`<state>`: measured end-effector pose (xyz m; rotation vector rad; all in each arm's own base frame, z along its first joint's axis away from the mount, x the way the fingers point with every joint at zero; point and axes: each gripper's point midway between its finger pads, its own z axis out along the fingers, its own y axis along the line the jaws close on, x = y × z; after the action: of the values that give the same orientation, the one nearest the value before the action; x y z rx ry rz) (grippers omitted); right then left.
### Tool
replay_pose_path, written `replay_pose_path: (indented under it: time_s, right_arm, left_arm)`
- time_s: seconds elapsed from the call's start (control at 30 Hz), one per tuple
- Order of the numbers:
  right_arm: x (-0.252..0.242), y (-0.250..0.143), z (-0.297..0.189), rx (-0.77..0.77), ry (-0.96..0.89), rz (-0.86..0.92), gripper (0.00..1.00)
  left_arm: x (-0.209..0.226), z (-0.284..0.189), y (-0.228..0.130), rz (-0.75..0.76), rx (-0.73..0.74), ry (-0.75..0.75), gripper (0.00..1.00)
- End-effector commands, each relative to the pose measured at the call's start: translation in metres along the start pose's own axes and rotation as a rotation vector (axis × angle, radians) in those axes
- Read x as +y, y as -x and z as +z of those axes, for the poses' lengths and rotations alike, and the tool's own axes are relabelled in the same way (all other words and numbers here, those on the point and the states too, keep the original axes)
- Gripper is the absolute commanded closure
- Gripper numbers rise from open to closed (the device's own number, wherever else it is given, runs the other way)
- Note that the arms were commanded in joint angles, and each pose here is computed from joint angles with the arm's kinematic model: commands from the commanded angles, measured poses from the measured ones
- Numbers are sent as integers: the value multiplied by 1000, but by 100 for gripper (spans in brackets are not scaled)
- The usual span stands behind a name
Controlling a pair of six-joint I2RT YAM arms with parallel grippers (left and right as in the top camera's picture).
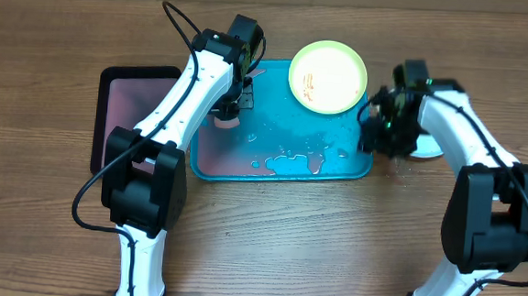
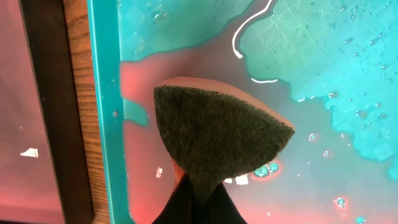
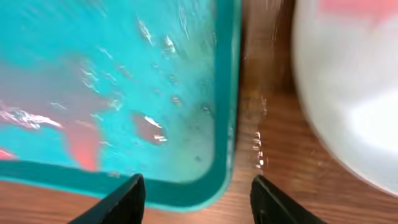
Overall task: Clean dirty plates on tray and stack at the side
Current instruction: 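Move the right gripper left to the yellow plate rim on the tray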
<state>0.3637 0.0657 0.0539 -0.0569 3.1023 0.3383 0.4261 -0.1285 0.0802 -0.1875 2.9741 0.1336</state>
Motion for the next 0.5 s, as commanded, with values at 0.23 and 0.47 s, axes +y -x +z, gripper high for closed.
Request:
replay_pose_path:
  time_s: [0.23, 0.47]
  right_arm:
    - [47, 84, -40, -287, 176, 364, 54]
    - [34, 98, -3, -343, 39, 591, 54]
  left_arm:
    - [-1, 6, 0, -15, 7, -5, 96]
    - [-1, 6, 0, -14, 7, -5, 96]
